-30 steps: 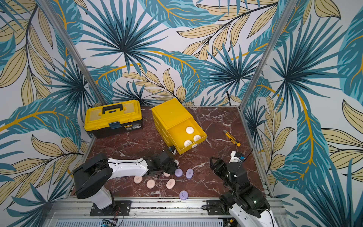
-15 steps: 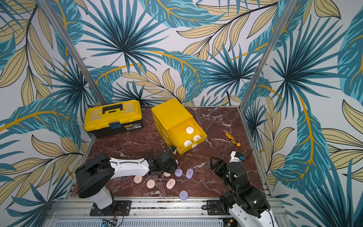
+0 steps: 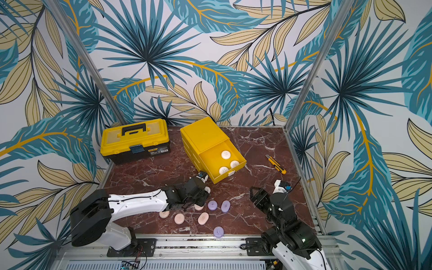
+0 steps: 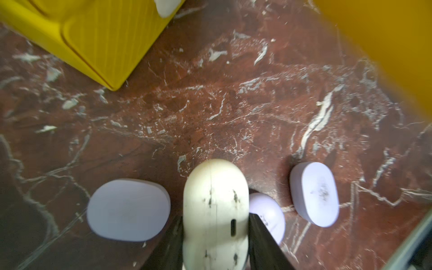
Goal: Put the bluetooth earphones in the drawer according to color
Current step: Pick up the Bluetooth earphone from the center of the board, then place the bluetooth earphone in the drawer.
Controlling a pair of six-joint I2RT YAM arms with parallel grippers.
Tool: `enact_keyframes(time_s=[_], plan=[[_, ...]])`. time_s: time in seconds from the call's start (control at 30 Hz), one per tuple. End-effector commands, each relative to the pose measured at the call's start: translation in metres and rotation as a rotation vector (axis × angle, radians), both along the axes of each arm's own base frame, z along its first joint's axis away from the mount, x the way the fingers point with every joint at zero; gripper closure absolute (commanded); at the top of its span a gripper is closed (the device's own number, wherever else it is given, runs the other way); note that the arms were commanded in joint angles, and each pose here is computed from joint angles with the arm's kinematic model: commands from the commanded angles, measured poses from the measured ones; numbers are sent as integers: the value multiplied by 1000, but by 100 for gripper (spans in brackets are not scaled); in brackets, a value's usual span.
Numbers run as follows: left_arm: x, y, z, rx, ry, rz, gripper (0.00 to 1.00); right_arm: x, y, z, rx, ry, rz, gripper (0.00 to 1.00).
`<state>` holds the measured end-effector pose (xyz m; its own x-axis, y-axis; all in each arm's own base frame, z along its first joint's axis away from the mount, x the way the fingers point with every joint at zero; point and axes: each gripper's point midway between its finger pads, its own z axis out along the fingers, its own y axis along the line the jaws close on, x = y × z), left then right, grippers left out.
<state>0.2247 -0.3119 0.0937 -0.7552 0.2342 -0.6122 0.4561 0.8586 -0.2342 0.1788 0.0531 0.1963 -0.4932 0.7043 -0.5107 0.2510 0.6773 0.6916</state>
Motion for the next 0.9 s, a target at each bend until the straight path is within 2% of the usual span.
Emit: enact_keyframes(time_s=[0.0,0.23,0.37,0.5,0.63,0.7,0.87], plan=[[-4,12,28,44,-36,-26,66,-2,-4,2,-16,-7,-10,21],[-16,50,78,100,-104,-9,67,-2,-5,6,-13,-21,-10,21],[-11,59,133,106,-203,-22,67,-3,-5,9,-7,-29,-10,21],[4,38,184,77,-304,-65,67,-4,-6,9,3,-39,-17,21],[24,5,217,48,-386,-101,67,-5,-6,10,7,-44,-16,21],[34,-13,226,45,-416,-117,67,-4,-6,10,7,-42,-15,21],[61,-54,223,104,-435,-154,67,-3,-6,14,-2,-48,-15,21]])
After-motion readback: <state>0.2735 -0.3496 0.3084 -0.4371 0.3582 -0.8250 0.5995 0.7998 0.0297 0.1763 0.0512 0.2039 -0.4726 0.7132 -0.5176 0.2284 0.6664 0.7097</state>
